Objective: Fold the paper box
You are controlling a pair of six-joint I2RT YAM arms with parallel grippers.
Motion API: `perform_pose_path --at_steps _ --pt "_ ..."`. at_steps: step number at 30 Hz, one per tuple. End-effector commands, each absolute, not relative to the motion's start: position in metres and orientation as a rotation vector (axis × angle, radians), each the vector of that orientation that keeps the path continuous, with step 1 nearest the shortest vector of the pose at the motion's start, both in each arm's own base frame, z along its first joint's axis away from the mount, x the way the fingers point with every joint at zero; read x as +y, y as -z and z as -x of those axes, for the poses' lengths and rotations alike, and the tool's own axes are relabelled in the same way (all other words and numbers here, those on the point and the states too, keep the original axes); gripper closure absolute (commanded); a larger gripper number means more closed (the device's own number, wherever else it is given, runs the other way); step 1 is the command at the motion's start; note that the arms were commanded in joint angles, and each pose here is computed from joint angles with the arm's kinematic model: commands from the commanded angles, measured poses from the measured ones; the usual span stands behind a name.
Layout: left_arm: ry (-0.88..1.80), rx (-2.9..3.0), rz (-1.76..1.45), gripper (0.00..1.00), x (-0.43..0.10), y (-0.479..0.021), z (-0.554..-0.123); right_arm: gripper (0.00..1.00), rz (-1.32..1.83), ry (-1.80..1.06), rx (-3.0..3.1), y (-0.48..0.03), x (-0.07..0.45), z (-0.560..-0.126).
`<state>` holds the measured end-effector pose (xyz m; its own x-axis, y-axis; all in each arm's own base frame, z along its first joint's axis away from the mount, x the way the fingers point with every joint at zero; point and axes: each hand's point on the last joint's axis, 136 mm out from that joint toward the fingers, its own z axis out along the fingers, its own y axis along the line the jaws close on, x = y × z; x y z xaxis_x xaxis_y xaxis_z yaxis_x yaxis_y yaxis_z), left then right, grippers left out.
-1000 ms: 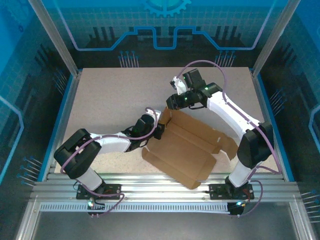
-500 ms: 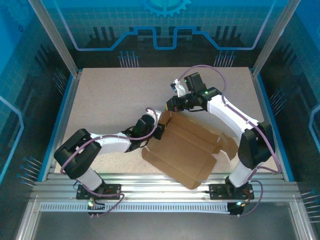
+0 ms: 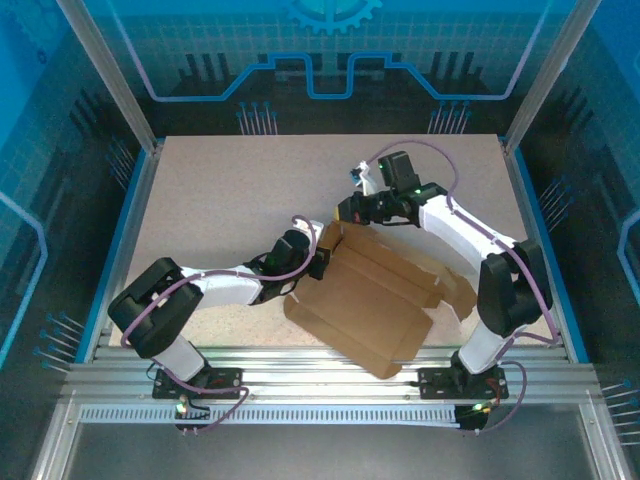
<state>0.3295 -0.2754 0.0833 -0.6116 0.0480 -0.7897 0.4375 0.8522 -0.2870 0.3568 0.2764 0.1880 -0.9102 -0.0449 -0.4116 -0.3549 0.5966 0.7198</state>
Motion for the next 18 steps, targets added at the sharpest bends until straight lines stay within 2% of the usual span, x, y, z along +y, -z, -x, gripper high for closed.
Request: perform_pose_path --at_steps 1,8,18 --pt "0.496 2.429 -0.447 0.92 -0.258 -0.018 -0.288 1.0 0.269 -1.289 2.473 -0.184 0.277 -0.358" --pt "0.498 2.426 -0.453 0.92 -0.259 -0.02 -0.288 0.97 0.314 -1.128 2.479 -0.17 0.269 -0.361" --pt "0.489 2.428 -0.467 0.92 -0.259 -0.021 -0.288 0.92 0.487 -1.014 2.283 -0.192 0.27 -0.369"
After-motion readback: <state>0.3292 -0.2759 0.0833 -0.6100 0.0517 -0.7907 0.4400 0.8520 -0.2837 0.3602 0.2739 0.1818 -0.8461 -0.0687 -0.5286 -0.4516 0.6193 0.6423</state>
